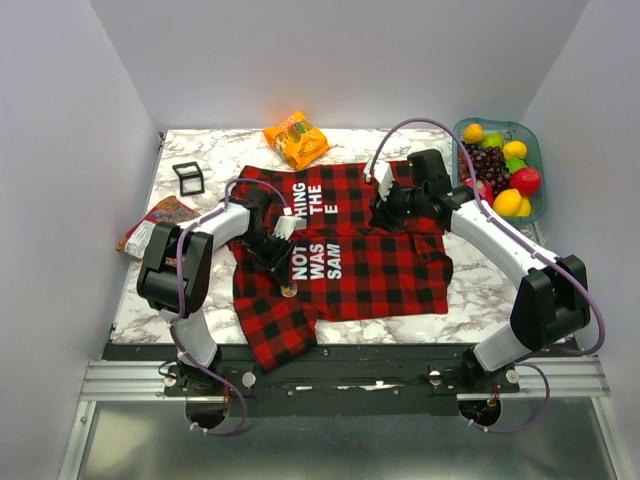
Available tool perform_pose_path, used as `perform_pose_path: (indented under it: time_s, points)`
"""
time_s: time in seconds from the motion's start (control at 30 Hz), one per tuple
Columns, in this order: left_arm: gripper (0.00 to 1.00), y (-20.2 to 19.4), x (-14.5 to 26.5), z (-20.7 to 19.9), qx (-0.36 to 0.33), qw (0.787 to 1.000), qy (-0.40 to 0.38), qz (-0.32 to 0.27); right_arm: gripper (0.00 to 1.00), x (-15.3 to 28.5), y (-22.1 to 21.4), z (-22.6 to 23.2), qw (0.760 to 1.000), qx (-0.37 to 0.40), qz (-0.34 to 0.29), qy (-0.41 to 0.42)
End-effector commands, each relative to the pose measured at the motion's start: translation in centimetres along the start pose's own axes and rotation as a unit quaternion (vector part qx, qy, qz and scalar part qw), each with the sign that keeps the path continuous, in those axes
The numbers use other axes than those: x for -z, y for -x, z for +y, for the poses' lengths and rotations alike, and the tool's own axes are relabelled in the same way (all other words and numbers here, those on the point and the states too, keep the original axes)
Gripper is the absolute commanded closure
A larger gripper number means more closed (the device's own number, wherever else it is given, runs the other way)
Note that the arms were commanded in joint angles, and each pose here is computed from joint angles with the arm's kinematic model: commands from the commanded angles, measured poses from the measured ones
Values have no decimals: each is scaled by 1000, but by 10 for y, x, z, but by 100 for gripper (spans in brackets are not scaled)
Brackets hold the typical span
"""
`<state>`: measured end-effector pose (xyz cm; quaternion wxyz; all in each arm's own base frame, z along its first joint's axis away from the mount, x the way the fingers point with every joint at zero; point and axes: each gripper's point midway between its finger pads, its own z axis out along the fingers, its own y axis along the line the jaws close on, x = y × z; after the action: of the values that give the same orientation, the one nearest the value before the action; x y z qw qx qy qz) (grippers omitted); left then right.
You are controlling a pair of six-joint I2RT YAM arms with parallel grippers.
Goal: Remove the brooch from the garment
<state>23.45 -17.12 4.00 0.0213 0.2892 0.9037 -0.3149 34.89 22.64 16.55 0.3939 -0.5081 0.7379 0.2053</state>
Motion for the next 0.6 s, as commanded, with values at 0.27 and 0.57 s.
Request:
perform_pose_path:
  time_s: [0.27, 0.57]
  points:
    - [89, 3, -1, -8, 31, 999, -20, 19, 48, -1, 9, 0, 1000, 8, -7, 6]
    - [83, 0, -11, -25, 33, 997, -54, 43, 48, -16, 9, 14, 999, 12, 1, 52]
